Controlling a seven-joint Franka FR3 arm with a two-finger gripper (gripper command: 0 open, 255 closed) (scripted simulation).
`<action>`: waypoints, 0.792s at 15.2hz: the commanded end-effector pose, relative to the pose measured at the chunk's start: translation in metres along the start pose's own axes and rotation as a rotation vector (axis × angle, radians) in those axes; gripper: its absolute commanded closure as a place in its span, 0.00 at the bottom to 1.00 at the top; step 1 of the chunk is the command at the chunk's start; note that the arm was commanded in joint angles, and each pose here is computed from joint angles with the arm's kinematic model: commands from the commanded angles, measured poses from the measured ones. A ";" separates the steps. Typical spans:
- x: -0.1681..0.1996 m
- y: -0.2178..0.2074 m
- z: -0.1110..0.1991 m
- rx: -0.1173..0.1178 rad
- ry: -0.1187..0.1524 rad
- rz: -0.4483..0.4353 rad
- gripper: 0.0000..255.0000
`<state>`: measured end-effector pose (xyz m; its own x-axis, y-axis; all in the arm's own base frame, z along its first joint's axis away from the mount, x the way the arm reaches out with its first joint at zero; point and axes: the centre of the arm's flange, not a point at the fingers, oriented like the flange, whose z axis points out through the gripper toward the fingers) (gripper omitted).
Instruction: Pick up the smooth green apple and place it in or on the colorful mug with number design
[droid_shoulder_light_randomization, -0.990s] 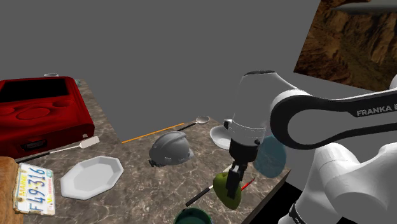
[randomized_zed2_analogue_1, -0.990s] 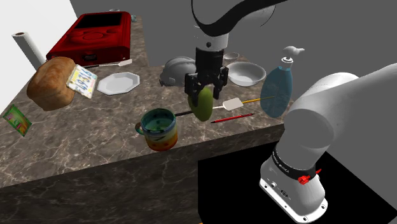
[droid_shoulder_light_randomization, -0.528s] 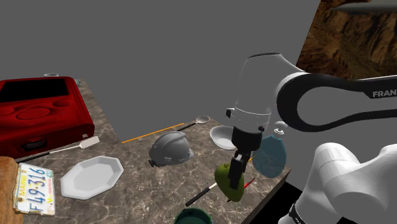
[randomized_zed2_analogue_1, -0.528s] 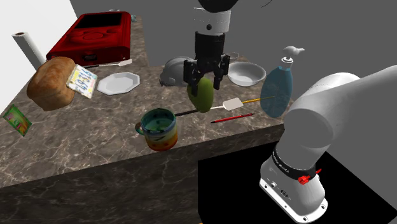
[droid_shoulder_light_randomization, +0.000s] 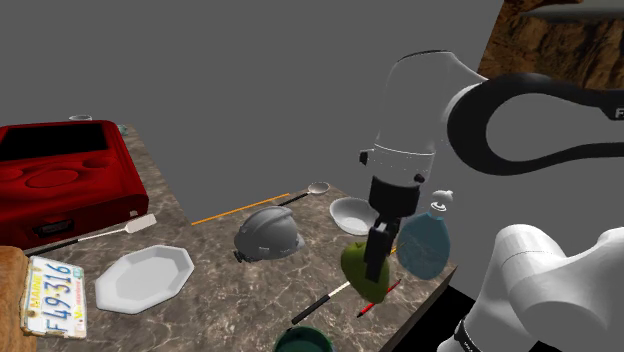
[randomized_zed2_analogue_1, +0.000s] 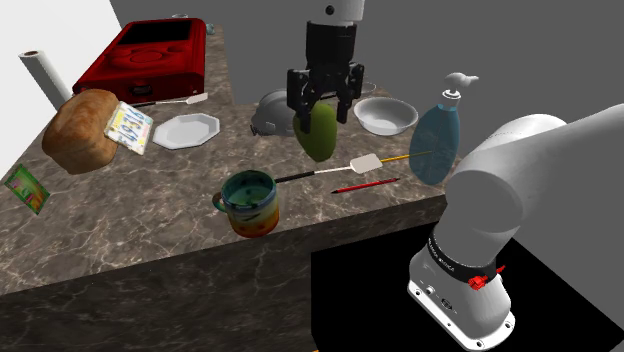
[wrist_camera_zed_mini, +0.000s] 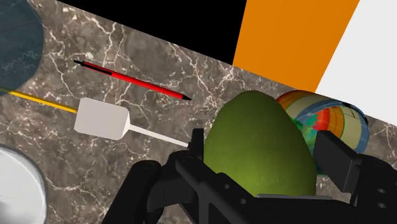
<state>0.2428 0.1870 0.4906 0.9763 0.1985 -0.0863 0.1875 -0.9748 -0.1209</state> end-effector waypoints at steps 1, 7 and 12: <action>-0.002 0.000 -0.012 0.000 0.000 0.000 1.00; 0.005 -0.041 -0.026 0.000 0.000 0.000 1.00; 0.019 -0.105 -0.028 0.000 0.000 0.000 1.00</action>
<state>0.2446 0.2774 0.5284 0.9762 0.1989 -0.0860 0.1881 -0.9748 -0.1197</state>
